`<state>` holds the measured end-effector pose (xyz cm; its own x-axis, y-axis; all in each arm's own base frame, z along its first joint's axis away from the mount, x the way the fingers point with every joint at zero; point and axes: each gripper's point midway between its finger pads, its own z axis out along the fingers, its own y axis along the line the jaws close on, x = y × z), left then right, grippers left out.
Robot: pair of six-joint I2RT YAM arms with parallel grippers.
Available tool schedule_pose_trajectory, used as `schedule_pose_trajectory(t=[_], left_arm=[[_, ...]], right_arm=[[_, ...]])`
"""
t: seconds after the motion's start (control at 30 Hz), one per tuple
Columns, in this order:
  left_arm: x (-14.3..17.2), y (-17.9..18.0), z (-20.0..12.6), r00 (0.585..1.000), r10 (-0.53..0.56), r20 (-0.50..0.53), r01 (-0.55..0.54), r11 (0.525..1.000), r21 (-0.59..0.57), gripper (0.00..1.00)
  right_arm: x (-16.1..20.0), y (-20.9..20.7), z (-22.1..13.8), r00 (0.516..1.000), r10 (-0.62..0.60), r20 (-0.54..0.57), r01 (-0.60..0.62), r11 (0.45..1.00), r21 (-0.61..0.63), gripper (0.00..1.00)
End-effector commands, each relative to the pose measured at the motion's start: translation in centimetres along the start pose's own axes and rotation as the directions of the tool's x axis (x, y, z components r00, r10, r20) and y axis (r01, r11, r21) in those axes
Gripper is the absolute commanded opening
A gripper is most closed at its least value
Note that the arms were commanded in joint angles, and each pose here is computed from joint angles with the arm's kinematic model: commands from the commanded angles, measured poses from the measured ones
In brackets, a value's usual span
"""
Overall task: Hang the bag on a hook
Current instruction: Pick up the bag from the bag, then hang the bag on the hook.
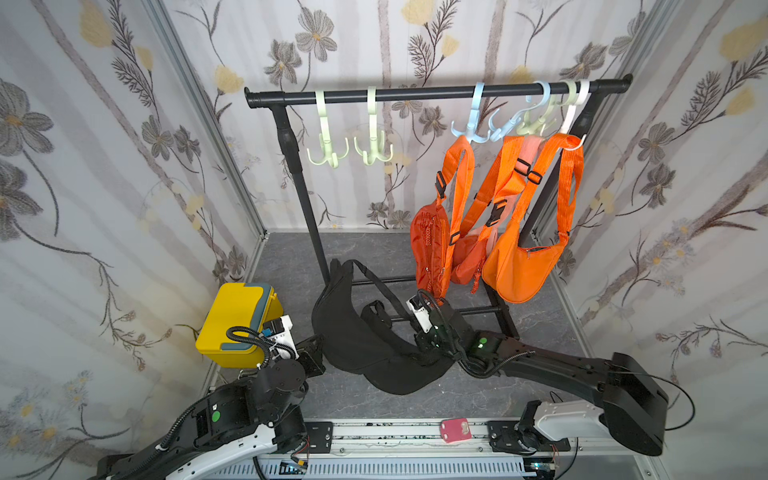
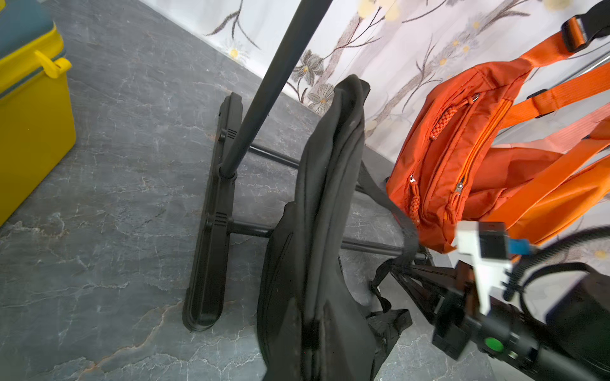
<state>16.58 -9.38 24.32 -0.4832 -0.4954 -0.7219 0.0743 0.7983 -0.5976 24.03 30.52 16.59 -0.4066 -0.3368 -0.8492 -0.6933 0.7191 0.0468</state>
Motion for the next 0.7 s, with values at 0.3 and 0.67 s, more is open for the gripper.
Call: schedule_pose_trajectory(t=[0.3,0.67], left_arm=[[-8.6,-9.9,-3.9,0.919,0.151,0.364,-0.273,0.909,0.314,0.00],[-14.5,-15.1,-6.0,0.705,0.316,0.635,-0.523,0.836,0.164,0.00]], right_arm=[[-18.7,-0.1,-12.9,0.854,-0.090,0.512,0.070,0.996,0.058,0.00],[-34.6,-4.9,-19.1,0.675,-0.355,0.647,0.105,0.914,0.392,0.00]])
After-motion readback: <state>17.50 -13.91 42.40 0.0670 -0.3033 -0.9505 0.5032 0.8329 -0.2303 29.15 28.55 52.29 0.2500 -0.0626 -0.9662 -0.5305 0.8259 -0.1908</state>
